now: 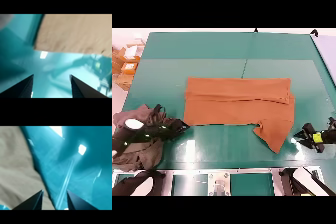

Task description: Fold the shirts.

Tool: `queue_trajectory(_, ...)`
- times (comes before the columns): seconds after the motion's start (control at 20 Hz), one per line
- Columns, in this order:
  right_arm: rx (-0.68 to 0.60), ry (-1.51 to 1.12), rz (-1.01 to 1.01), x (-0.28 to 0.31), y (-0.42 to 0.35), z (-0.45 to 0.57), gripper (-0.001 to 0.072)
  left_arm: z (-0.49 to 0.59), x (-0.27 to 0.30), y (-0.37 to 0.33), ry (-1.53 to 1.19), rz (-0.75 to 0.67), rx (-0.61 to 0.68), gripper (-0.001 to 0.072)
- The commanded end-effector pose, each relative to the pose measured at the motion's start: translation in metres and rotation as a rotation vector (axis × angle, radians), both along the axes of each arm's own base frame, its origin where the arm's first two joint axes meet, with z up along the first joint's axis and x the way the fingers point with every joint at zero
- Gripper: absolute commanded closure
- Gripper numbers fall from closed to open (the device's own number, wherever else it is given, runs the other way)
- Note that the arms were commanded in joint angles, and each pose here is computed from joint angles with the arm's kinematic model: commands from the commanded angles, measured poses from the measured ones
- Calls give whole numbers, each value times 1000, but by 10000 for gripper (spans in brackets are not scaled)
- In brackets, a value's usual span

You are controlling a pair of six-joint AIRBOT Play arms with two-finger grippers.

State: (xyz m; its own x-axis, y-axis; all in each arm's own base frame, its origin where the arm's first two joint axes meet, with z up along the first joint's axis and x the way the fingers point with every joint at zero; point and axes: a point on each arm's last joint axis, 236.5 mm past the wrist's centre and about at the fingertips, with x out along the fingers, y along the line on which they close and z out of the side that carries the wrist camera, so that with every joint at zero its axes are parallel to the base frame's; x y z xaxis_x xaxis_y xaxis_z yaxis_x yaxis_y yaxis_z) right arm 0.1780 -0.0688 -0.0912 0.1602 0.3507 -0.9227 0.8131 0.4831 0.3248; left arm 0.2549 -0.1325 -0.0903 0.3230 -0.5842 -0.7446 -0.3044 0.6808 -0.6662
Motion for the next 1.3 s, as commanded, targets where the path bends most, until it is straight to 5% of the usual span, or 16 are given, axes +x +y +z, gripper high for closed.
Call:
queue_trajectory(0.0,60,-20,-62,-2,22,-16,336,-5,30,-4,-117,179,31,189)
queue_trajectory(0.1,88,-77,-73,7,34,-23,336,-15,34,-7,-95,227,35,289)
queue_trajectory(0.25,127,-133,-95,16,49,-31,335,-28,41,-10,-54,266,11,290)
queue_trajectory(0.3,148,-155,-90,21,54,-30,335,-25,47,-14,-65,260,-1,415)
queue_trajectory(0.35,163,-178,-81,26,58,-27,335,-16,56,-16,-112,225,10,645)
queue_trajectory(0.4,175,-204,-68,31,62,-25,336,-7,65,-18,-148,206,12,682)
queue_trajectory(0.5,187,-236,-46,37,66,-20,347,3,76,-20,-188,184,21,683)
queue_trajectory(0.6,198,-250,-7,37,68,-15,585,4,76,-21,-185,183,14,684)
queue_trajectory(0.7,192,-258,19,40,65,-9,698,6,72,-25,-180,157,2,685)
queue_trajectory(1.0,146,-263,48,48,48,8,698,2,63,-29,-147,131,1,683)
queue_trajectory(1.05,147,-260,45,48,49,7,698,2,60,-32,-131,130,-16,682)
queue_trajectory(1.1,147,-260,45,48,49,7,698,3,56,-37,-122,109,-32,506)
queue_trajectory(1.15,145,-261,44,48,48,7,698,4,53,-40,-115,92,-41,220)
queue_trajectory(1.25,137,-265,39,50,46,7,698,3,55,-37,-122,103,-29,177)
